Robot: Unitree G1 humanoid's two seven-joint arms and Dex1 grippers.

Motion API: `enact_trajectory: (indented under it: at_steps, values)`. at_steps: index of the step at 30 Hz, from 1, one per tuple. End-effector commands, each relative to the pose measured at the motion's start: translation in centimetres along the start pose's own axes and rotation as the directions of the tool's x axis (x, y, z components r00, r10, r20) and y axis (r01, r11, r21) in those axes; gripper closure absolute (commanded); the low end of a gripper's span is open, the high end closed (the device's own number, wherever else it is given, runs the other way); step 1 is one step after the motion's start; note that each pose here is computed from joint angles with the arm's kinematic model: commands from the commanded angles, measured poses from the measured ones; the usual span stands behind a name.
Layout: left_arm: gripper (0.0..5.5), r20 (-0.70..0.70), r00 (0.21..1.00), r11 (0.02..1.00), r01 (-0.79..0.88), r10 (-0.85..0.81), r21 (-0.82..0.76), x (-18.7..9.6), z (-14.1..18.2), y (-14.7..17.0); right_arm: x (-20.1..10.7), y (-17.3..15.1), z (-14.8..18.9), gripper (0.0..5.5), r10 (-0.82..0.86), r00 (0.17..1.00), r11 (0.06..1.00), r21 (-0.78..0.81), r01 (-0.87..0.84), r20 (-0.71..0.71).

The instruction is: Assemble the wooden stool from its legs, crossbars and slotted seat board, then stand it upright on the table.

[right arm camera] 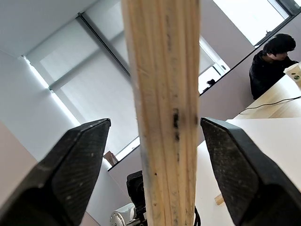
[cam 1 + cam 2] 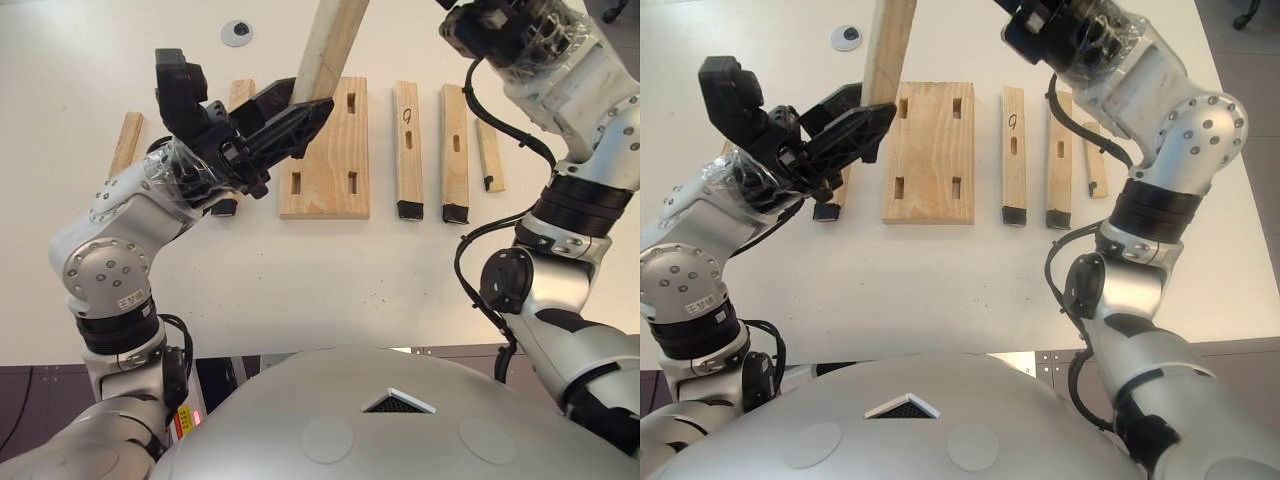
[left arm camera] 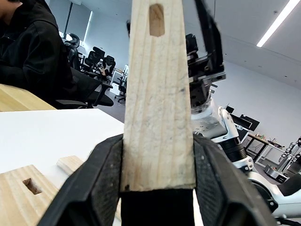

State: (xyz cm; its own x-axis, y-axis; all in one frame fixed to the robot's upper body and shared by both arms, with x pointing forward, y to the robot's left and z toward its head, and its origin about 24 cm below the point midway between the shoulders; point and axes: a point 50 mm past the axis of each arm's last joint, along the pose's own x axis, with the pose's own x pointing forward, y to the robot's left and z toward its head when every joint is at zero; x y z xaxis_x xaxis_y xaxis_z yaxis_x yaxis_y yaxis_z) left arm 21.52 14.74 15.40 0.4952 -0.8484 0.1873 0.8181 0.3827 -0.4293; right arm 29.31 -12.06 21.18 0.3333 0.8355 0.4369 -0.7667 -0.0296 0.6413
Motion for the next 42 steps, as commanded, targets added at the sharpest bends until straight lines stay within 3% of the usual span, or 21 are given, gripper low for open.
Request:
enact_trajectory:
  at_steps: [1,8,11,13,15,17,19,21,26,32,35,38,42]
  values:
    - [3.52,-0.045,0.999,0.999,0.027,-0.028,-0.018,0.0,-0.3,-0.5,-0.1,0.8,0.2,1.99,0.034,0.999,0.999,0.0,-0.034,-0.021]
    - [3.52,-0.019,0.999,0.999,-0.036,0.037,0.026,-0.4,0.4,0.3,-0.5,0.1,-0.4,1.99,-0.013,0.999,1.0,0.02,0.014,-0.035]
    - [3.52,0.008,0.965,0.959,-0.262,0.263,0.108,-1.2,1.2,3.0,-0.7,-2.3,-2.2,1.99,-0.222,0.969,0.974,-0.067,0.216,-0.111]
    - [3.52,-0.04,0.89,0.88,-0.441,0.454,0.178,-2.5,0.8,5.4,-1.5,-5.1,-3.7,1.99,-0.446,0.882,0.89,-0.176,0.42,-0.151]
    - [3.52,-0.194,0.744,0.765,-0.589,0.639,0.262,-5.0,-1.6,7.7,-2.8,-7.4,-5.0,1.99,-0.611,0.78,0.78,-0.271,0.564,-0.136]
    - [3.52,-0.341,0.574,0.667,-0.665,0.744,0.336,-8.0,-4.1,8.9,-3.6,-8.4,-5.8,1.99,-0.692,0.716,0.7,-0.328,0.634,-0.092]
    - [3.52,-0.383,0.449,0.584,-0.703,0.807,0.406,-10.2,-5.0,9.4,-3.9,-8.7,-6.1,1.99,-0.718,0.694,0.666,-0.344,0.662,-0.053]
    - [3.52,-0.383,0.382,0.527,-0.736,0.841,0.424,-11.4,-4.7,9.8,-4.1,-9.0,-6.1,1.99,-0.736,0.677,0.639,-0.34,0.689,-0.013]
    - [3.52,-0.399,0.348,0.5,-0.775,0.849,0.388,-11.9,-4.1,10.3,-4.5,-9.2,-5.6,1.99,-0.771,0.633,0.572,-0.358,0.738,0.074]
    - [3.52,-0.271,0.447,0.496,-0.855,0.852,0.15,-11.1,-0.3,10.5,-4.3,-9.4,-6.7,1.99,-0.777,0.626,0.565,-0.375,0.735,0.058]
    - [3.52,-0.305,0.39,0.47,-0.845,0.869,0.257,-12.6,0.8,10.6,-4.5,-9.4,-7.0,1.99,-0.782,0.621,0.559,-0.374,0.74,0.059]
    - [3.52,-0.446,0.344,0.514,-0.784,0.827,0.349,-13.9,-1.2,10.4,-4.5,-9.5,-7.1,1.99,-0.783,0.619,0.56,-0.361,0.746,0.064]
    - [3.52,-0.534,0.277,0.524,-0.756,0.799,0.392,-15.4,-4.4,11.0,-4.4,-9.4,-7.0,1.99,-0.778,0.623,0.57,-0.332,0.752,0.076]
